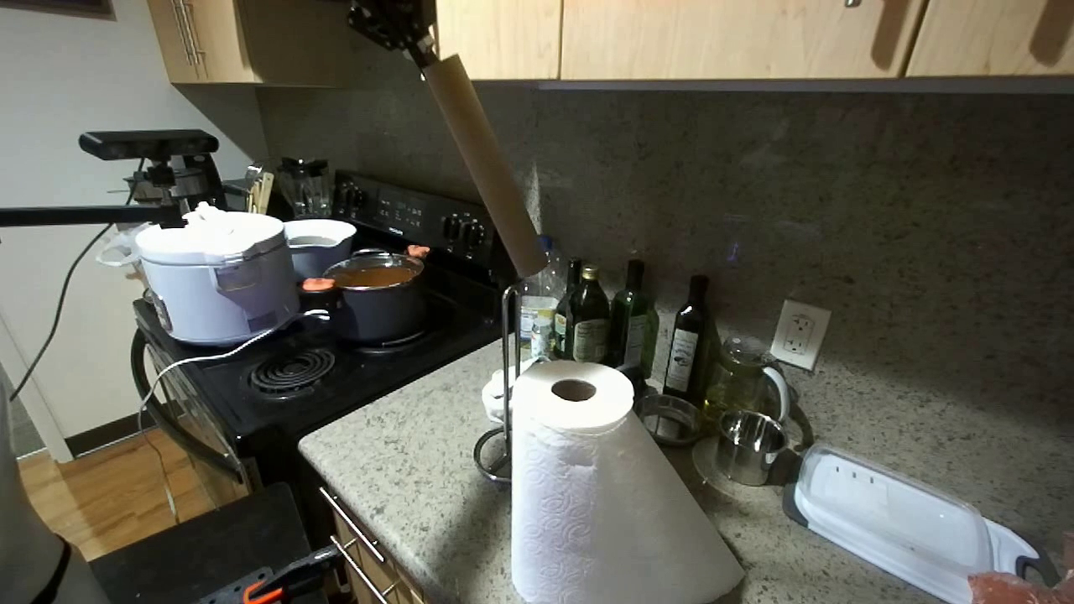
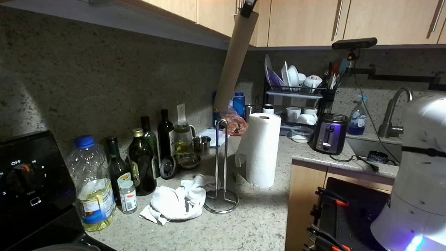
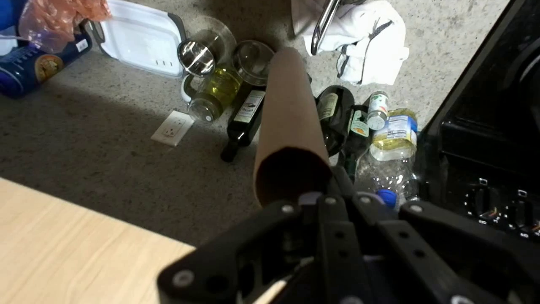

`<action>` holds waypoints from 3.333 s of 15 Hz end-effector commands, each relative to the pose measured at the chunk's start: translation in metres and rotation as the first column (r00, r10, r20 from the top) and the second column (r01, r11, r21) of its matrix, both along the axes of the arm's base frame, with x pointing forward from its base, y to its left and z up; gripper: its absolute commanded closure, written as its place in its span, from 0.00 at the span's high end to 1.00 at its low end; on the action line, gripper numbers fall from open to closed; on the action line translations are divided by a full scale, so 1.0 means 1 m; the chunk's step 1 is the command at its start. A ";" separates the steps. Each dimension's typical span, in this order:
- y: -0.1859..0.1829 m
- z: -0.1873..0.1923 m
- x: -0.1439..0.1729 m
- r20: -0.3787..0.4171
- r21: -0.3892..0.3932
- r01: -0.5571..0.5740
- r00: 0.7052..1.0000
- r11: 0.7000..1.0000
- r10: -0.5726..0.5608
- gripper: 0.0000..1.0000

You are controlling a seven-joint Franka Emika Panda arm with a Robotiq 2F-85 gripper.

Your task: Replace the tissue paper core with the paper towel roll

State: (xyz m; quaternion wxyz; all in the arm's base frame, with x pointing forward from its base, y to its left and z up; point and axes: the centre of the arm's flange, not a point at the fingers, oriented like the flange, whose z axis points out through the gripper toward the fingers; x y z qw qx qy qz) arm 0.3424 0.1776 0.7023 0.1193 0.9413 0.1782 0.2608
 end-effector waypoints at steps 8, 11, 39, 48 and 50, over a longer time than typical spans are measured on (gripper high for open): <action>0.031 0.024 -0.044 0.044 -0.030 -0.148 0.988 0.989 0.149 0.00; 0.044 0.013 -0.056 0.012 -0.020 -0.225 0.974 0.974 0.225 0.00; 0.118 -0.218 0.018 -0.395 0.226 -0.446 0.771 0.866 0.500 0.00; 0.118 -0.271 0.049 -0.419 0.195 -0.406 0.788 0.893 0.450 0.00; 0.116 -0.278 0.052 -0.422 0.179 -0.407 0.791 0.896 0.444 0.00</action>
